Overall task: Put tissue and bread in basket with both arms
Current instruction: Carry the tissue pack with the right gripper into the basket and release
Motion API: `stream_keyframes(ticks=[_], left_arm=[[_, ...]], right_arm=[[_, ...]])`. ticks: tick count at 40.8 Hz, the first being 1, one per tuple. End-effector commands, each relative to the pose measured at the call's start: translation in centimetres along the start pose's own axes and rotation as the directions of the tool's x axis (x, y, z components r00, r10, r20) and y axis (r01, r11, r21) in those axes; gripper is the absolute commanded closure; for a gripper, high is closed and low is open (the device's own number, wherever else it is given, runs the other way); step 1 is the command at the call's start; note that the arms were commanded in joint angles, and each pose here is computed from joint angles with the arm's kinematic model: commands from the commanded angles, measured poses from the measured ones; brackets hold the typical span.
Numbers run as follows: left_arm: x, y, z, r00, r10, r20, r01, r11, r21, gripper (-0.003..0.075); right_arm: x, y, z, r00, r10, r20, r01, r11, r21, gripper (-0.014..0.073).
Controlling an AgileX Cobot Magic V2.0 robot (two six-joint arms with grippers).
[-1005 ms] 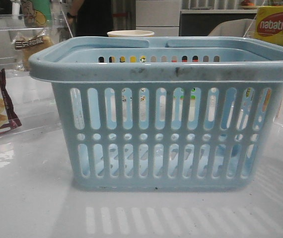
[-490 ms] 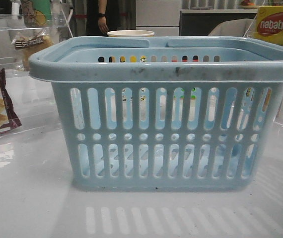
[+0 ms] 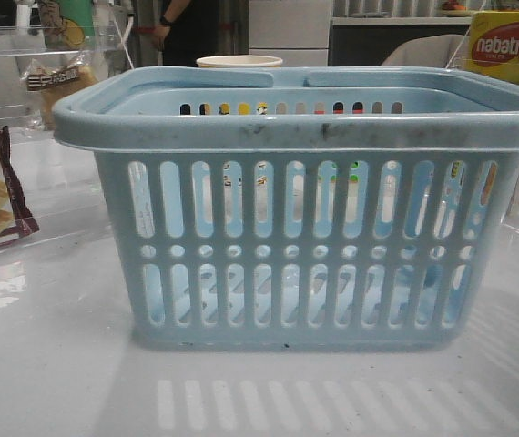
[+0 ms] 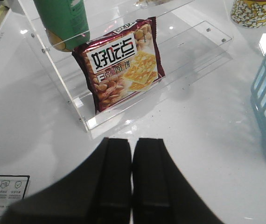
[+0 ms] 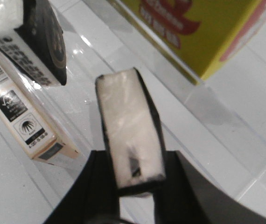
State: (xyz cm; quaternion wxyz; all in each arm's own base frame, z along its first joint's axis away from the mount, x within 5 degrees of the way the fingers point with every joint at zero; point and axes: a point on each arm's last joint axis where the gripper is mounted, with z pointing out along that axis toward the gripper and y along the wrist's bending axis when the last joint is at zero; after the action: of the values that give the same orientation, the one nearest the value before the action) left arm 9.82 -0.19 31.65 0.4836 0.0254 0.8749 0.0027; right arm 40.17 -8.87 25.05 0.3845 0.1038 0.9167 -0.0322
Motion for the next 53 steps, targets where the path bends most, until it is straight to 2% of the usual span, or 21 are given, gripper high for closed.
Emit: stream_keyframes(ticks=[1, 9, 16, 24, 27, 32, 39, 44, 46, 48, 53], left_arm=[[-1.4, -0.1, -0.4, 0.996, -0.014, 0.091, 0.013, 1.000, 0.009, 0.0594], [-1.4, -0.1, -0.4, 0.996, -0.014, 0.091, 0.013, 1.000, 0.009, 0.0594], [-1.4, -0.1, -0.4, 0.996, -0.014, 0.091, 0.013, 1.000, 0.009, 0.0594], [-1.4, -0.1, -0.4, 0.996, -0.014, 0.091, 0.013, 1.000, 0.009, 0.0594], [-1.4, -0.1, -0.4, 0.996, -0.014, 0.091, 0.013, 1.000, 0.009, 0.0594], [-1.4, -0.1, -0.4, 0.996, -0.014, 0.091, 0.013, 1.000, 0.009, 0.0594], [-1.4, -0.1, -0.4, 0.996, -0.014, 0.091, 0.013, 1.000, 0.009, 0.0594], [-1.4, -0.1, -0.4, 0.996, -0.014, 0.091, 0.013, 1.000, 0.009, 0.0594], [-1.4, -0.1, -0.4, 0.996, -0.014, 0.091, 0.013, 1.000, 0.009, 0.0594], [-1.4, -0.1, -0.4, 0.996, -0.014, 0.091, 0.013, 1.000, 0.009, 0.0594], [-1.4, -0.1, -0.4, 0.996, -0.014, 0.091, 0.013, 1.000, 0.009, 0.0594]], right_arm=[[-3.1, -0.2, -2.9, 0.987, 0.005, 0.164, -0.006, 1.000, 0.005, 0.0408], [-4.6, 1.1, -6.7, 0.981, -0.013, 0.193, 0.018, 1.000, -0.021, 0.0421], [-5.4, 3.4, -12.7, 0.965, -0.045, 0.258, 0.064, 0.996, -0.068, 0.0421], [-4.5, 7.0, -19.7, 0.950, -0.105, 0.293, 0.157, 0.974, -0.162, 0.0421], [-3.7, 9.1, -21.9, 0.943, -0.143, 0.302, 0.215, 0.952, -0.220, 0.0421], [-2.3, 12.3, -23.5, 0.934, -0.206, 0.291, 0.296, 0.903, -0.311, 0.0421], [0.5, 17.1, -23.7, 0.928, -0.266, 0.259, 0.360, 0.814, -0.456, 0.0421], [2.4, 19.7, -22.6, 0.921, -0.315, 0.228, 0.389, 0.766, -0.512, 0.0416], [3.0, 20.6, -22.0, 0.917, -0.336, 0.214, 0.398, 0.754, -0.523, 0.0383], [3.3, 21.3, -21.3, 0.915, -0.349, 0.203, 0.402, 0.748, -0.528, 0.0312], [3.4, 22.0, -19.9, 0.915, -0.349, 0.203, 0.403, 0.751, -0.524, 0.0064]])
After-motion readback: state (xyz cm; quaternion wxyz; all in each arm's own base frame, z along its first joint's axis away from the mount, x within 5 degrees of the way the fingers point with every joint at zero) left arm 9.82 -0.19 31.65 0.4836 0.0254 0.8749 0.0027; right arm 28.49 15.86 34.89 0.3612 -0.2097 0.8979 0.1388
